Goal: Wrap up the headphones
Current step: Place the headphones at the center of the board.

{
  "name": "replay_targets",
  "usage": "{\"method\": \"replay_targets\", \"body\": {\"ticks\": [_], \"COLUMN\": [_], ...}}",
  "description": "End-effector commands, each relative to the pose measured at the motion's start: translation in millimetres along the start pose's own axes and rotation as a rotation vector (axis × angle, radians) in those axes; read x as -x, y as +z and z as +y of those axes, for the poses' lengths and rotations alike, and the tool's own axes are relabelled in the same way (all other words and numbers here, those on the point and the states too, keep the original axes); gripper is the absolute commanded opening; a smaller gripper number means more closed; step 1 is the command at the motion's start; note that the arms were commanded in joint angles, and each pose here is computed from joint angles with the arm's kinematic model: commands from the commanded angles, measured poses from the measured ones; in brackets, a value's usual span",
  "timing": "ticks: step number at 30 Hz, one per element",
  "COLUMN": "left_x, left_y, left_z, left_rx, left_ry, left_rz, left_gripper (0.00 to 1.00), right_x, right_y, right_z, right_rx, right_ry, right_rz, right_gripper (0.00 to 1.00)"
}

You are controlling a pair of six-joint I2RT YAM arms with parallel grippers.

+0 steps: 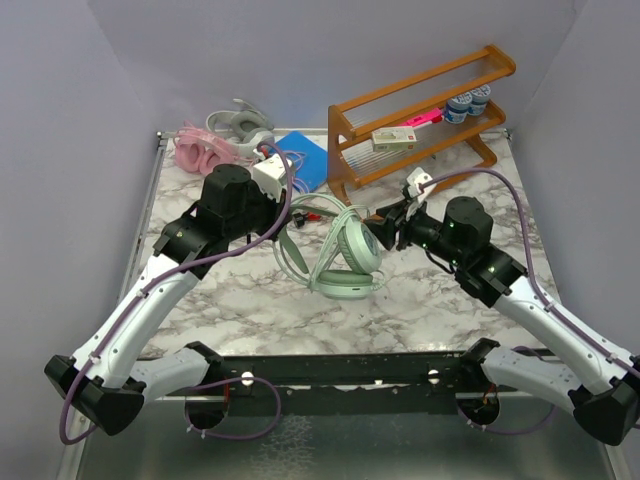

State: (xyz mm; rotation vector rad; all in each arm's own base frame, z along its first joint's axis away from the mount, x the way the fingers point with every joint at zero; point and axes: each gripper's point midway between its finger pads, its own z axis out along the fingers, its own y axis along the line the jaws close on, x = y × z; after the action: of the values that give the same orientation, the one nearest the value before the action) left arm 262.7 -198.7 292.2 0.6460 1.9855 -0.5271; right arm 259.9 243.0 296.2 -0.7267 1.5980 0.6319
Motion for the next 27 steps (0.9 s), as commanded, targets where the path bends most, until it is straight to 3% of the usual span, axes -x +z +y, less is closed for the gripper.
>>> {"method": "replay_targets", "body": {"ticks": [1,12,15,19,27], "left_x": [37.3,39.5,39.6,41.3,51.3], "left_y": [-16.8,-18.0,-17.7,-16.6,-5.9], "left_z": [-12.2,-13.8,-14.0,-13.6,-17.6], "left_rx": [-0.048,-0.055,-0.056,-0.055,-0.071], "left_ry": [-0.029,-0.033,-0.034,-0.041,-0.155], "left_rz": [-0.124,-0.133,-0.134,-0.142,-0.193], "left_gripper": [0.00,0.00,0.00,0.00,0.00], "right_x": [-6.7,-20.0,-21.1,-23.6,-47.2], "right_y": [5.5,13.8,14.6,16.0,19.9], "right_z": [7.2,9.7,10.9,11.7,9.2], "right_rx": [0.043,0.075,0.089,0.106,0.111], "right_ry": [0.006,0.049,0.063,0.088,0.220], "right_rz": [-0.011,-0.023,-0.031,-0.033,-0.008], "right_gripper": [0.44,0.32,0.24,0.02,0.01]}}
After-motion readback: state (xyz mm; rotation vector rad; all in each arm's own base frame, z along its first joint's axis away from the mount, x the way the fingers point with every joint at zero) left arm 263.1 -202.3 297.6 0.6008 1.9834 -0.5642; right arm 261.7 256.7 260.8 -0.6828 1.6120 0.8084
